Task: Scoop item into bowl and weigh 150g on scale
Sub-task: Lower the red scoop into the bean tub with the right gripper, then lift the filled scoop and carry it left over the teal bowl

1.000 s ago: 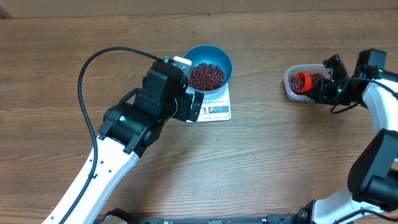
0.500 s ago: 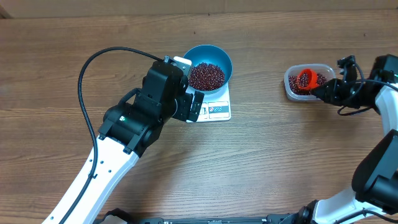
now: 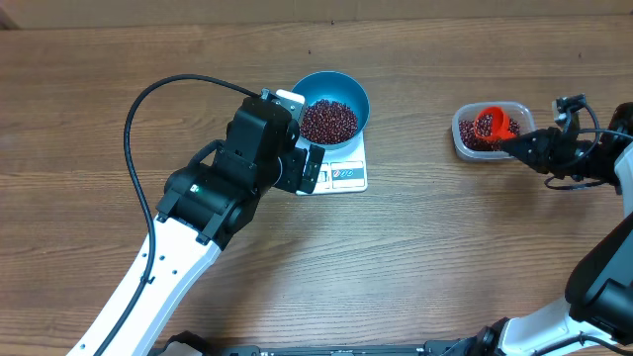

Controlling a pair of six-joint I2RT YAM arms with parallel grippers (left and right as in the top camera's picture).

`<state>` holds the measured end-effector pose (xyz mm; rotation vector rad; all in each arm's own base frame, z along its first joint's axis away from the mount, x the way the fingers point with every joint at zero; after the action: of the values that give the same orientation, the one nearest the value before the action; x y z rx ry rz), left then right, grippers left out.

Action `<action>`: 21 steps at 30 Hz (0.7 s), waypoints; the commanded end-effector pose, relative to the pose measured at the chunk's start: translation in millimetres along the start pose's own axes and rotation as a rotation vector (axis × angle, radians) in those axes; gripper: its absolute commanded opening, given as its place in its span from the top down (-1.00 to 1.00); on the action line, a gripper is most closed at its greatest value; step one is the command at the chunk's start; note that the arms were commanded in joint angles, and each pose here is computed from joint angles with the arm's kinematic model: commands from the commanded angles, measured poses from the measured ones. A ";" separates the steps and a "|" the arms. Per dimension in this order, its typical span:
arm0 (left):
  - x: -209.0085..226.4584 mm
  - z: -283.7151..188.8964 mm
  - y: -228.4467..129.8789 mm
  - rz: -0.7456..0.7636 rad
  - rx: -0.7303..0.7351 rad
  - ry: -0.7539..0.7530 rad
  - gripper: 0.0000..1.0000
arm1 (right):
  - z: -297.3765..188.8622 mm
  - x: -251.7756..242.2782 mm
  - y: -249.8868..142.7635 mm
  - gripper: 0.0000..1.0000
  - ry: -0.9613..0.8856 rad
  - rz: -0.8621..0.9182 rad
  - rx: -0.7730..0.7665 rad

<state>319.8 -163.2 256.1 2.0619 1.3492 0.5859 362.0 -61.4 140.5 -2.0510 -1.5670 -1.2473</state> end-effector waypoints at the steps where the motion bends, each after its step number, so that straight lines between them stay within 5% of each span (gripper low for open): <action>1: -0.3 -9.4 9.1 0.013 -0.034 -0.009 -0.99 | -5.3 36.1 7.2 0.93 0.222 0.017 -0.040; 21: -0.3 -9.4 9.1 0.013 -0.034 -0.009 -0.99 | 54.0 134.2 -18.6 0.92 0.494 -0.093 0.145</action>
<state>319.8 -163.2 256.1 2.0619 1.3492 0.5859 371.7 49.2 197.5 -1.5058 -1.4959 -1.4923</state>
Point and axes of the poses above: each gripper's point midway between its finger pads, its own z axis out along the fingers, its own x axis along the line the jaws close on, y = z × x, the point moved 1 cm from there along -z, back along the fingers, and after that the axes turned 5 degrees about z, right-handed, at the moved point
